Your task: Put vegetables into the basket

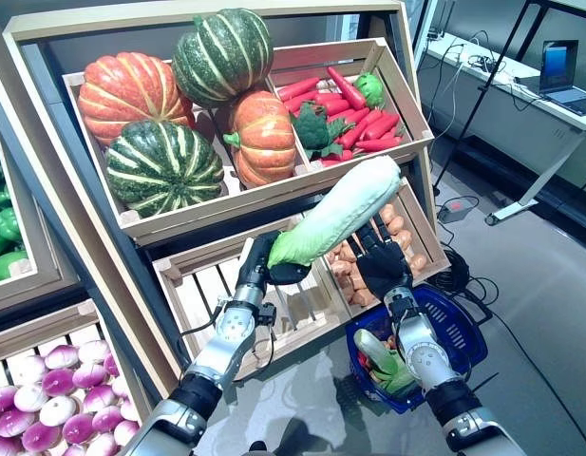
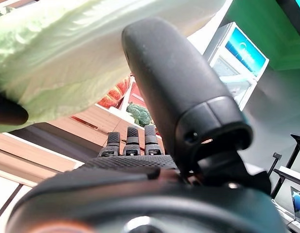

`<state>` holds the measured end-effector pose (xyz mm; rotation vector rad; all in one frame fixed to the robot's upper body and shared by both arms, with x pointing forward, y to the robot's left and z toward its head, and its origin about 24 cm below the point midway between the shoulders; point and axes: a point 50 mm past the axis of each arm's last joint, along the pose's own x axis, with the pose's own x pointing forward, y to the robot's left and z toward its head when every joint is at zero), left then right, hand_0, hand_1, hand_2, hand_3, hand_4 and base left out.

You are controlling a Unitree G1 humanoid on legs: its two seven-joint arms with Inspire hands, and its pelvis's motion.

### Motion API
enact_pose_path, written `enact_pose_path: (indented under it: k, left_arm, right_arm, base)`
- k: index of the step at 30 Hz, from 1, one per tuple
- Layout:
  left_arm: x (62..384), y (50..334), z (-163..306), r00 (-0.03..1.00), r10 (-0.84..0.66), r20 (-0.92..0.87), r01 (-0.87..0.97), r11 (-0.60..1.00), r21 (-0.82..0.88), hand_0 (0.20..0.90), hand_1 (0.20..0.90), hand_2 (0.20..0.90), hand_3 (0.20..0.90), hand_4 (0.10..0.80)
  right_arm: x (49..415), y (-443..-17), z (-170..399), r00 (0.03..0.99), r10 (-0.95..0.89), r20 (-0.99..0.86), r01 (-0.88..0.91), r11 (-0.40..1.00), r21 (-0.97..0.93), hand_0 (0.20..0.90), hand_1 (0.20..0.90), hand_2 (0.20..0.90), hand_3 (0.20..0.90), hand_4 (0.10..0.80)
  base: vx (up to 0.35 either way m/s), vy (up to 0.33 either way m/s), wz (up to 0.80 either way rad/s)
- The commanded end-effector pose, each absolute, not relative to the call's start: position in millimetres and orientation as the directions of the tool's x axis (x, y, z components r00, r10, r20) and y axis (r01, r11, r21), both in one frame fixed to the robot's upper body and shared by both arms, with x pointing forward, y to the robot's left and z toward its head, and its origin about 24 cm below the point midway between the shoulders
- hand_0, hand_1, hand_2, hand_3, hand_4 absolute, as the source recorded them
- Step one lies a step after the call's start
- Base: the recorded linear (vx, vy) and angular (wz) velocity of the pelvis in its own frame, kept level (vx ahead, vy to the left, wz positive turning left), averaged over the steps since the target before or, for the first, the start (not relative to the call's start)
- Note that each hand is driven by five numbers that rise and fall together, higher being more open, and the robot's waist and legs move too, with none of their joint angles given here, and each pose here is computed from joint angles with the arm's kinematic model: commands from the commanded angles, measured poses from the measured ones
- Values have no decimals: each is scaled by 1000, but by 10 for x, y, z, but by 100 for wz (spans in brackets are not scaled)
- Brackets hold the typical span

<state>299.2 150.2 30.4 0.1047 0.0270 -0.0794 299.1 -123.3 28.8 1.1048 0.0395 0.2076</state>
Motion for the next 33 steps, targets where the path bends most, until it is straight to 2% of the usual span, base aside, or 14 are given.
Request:
enact_pose_path:
  k: [1,5,9,12,19,26,33]
  left_arm:
    - [3120,1159,583,961,-241,135,205,950,236,300,300,300,300,400]
    - [3070,1138,505,953,-281,117,230,917,326,300,300,300,300,400]
    - [3045,1175,434,955,-284,83,242,911,333,300,300,300,300,400]
    - [3005,1256,261,967,-253,-16,250,939,235,300,300,300,300,400]
    - [2887,1303,-30,950,-266,-165,293,941,168,300,300,300,300,400]
    - [2857,1328,-122,933,-289,-213,333,919,212,300,300,300,300,400]
    - [2900,1333,-6,941,-307,-145,338,889,310,300,300,300,300,400]
  right_arm:
    - [3201,-1042,1056,883,201,424,-468,316,825,900,900,900,900,800]
    - [3212,-1085,1227,851,155,501,-523,324,788,900,900,900,900,800]
    - [3220,-1120,1351,825,142,546,-558,354,751,900,900,900,900,800]
    - [3209,-1169,1466,773,148,617,-622,365,692,900,900,900,900,800]
    - [3189,-1174,1607,694,205,690,-706,383,596,900,900,900,900,800]
    - [3220,-1157,1649,671,304,677,-736,385,556,900,900,900,900,800]
    - [3244,-1126,1491,699,426,575,-715,421,558,900,900,900,900,800]
  base:
    - [0,0,0]
    - [0,0,0]
    - [0,0,0]
    - [0,0,0]
    - [0,0,0]
    - [0,0,0]
    - [1,-1,0]
